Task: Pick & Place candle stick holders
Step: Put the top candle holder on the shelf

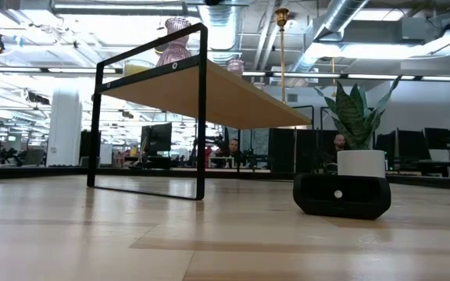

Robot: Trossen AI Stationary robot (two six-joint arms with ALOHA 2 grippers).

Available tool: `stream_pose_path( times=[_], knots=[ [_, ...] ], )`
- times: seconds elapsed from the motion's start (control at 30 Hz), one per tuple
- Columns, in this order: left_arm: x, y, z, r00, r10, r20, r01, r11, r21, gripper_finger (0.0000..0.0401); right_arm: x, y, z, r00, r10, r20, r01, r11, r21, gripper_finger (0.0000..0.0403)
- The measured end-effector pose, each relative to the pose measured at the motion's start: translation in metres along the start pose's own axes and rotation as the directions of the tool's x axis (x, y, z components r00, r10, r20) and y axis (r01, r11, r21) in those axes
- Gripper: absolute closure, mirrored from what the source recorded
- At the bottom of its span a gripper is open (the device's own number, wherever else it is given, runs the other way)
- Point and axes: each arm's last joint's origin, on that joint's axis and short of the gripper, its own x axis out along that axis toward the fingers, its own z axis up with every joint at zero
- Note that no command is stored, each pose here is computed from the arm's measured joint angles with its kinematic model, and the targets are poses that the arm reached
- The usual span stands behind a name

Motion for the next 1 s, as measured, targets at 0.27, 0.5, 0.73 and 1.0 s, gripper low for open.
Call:
stream_pose_path(
  times=[0.27,0.5,0.73,1.0],
  knots=[
    [0.062,-0.031,-0.05,0.983,0.018,-0.184,-0.002,0.996,0.085,0.0315,0.0,0.001,0.002,1.0,0.008,0.02,-0.009,0.999,0.035,0.0111],
    [0.088,-0.033,-0.092,0.94,0.151,-0.305,-0.099,0.979,0.178,0.0315,0.0,0.001,0.002,1.0,0.009,0.018,-0.01,0.998,0.062,0.0111],
    [0.106,-0.032,-0.122,0.901,0.181,-0.394,-0.111,0.974,0.195,0.0315,0.0,0.001,0.003,1.0,0.015,0.026,-0.016,0.998,0.067,0.0111],
    [0.113,-0.031,-0.135,0.882,0.224,-0.415,-0.138,0.964,0.227,0.0315,0.0,0.001,0.003,1.0,0.015,0.028,-0.017,0.998,0.067,0.0111]
  ],
)
